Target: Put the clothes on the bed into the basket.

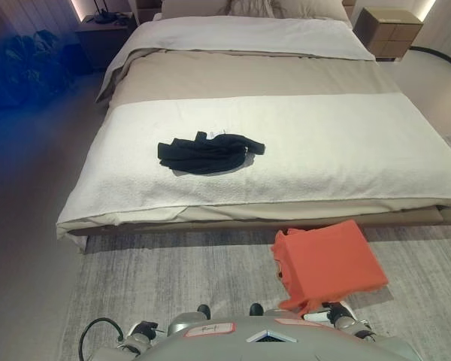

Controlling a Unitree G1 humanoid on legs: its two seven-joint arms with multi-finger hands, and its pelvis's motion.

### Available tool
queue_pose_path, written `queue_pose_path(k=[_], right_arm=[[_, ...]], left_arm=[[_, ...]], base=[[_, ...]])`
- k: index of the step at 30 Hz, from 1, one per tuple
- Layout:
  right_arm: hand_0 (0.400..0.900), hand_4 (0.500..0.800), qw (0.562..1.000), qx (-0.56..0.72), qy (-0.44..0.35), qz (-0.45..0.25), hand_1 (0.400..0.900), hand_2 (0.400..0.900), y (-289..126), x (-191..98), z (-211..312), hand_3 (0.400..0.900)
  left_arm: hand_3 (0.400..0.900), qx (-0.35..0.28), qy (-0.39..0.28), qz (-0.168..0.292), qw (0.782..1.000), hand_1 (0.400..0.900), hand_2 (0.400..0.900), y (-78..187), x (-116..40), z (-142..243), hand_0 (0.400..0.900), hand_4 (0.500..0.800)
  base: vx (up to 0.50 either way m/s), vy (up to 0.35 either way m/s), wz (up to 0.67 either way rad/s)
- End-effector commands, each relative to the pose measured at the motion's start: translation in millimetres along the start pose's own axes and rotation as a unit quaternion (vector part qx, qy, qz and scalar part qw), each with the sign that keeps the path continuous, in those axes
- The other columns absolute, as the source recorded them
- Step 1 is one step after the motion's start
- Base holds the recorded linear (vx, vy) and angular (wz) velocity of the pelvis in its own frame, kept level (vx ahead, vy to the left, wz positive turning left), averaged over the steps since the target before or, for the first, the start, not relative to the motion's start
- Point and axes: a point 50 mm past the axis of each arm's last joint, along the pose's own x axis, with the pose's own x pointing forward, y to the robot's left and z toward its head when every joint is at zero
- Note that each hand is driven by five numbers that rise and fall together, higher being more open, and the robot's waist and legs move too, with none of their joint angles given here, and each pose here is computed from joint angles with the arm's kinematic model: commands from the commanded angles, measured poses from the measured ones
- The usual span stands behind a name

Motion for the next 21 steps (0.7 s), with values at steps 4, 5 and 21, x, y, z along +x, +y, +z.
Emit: queue_pose_path(k=[4, 5, 21], right_arm=[[0.900, 0.800, 1.000, -0.016, -0.014, -0.011, 0.900, 0.900, -7.6, 0.9, 19.0, 0.900], [0.900, 0.800, 1.000, -0.020, -0.015, -0.011, 0.900, 0.900, -7.8, 1.0, 19.6, 0.900], [0.900, 0.800, 0.999, -0.045, -0.016, -0.013, 0.900, 0.900, -9.1, 1.1, 17.4, 0.900]], left_arm=[[0.900, 0.016, -0.002, 0.031, 0.999, 0.900, 0.900, 22.3, 1.4, 8.7, 0.900, 0.800], [0.900, 0.016, -0.001, 0.030, 0.999, 0.900, 0.900, 21.8, 1.4, 8.5, 0.900, 0.800], [0.900, 0.019, -0.004, 0.029, 0.999, 0.900, 0.900, 19.4, 1.2, 9.4, 0.900, 0.800]], base=[[0.000, 0.000, 0.00], [0.000, 0.000, 0.00], [0.000, 0.000, 0.00]])
